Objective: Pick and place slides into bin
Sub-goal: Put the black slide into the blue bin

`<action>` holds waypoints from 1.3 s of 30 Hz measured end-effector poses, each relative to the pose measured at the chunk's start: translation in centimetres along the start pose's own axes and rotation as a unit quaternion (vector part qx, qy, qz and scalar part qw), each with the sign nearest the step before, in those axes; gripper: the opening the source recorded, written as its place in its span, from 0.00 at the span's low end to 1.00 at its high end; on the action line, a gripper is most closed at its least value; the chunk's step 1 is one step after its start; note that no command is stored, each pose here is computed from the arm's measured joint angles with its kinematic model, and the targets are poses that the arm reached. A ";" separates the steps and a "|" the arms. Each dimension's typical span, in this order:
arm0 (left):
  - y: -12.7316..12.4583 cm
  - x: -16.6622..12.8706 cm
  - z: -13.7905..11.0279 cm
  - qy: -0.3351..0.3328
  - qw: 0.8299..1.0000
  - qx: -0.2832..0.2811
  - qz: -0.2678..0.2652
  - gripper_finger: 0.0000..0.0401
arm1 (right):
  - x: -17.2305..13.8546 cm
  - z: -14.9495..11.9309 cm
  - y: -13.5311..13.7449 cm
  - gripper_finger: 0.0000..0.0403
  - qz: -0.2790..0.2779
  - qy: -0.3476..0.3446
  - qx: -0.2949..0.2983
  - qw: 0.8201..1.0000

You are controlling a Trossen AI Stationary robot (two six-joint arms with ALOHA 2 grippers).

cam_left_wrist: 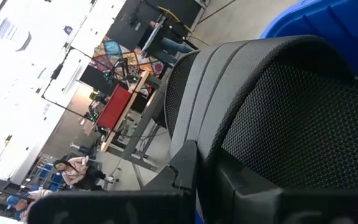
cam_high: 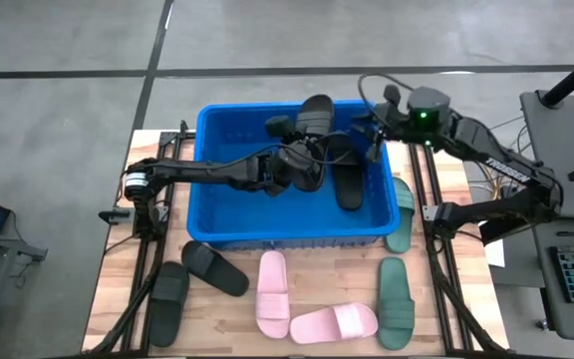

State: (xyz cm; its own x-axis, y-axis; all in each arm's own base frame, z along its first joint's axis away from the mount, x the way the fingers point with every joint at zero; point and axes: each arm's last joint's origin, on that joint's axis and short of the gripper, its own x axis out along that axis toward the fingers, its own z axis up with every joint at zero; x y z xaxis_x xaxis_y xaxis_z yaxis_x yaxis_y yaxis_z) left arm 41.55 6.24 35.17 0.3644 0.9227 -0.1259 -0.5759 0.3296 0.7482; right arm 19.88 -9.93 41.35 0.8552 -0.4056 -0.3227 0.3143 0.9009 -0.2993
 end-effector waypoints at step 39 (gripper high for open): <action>0.2 0.4 -0.1 -0.008 1.000 0.009 -0.017 0.00 | 6.0 -0.9 4.6 0.46 -0.038 0.063 -0.067 0.995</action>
State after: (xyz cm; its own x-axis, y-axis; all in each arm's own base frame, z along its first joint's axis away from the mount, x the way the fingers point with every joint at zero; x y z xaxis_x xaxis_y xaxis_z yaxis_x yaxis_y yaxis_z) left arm 41.50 6.65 35.16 0.3961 0.9072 -0.1417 -0.5500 0.3580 0.7545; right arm 26.10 -8.36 37.23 0.7698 -0.4958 -0.4019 0.3114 0.8414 -0.4416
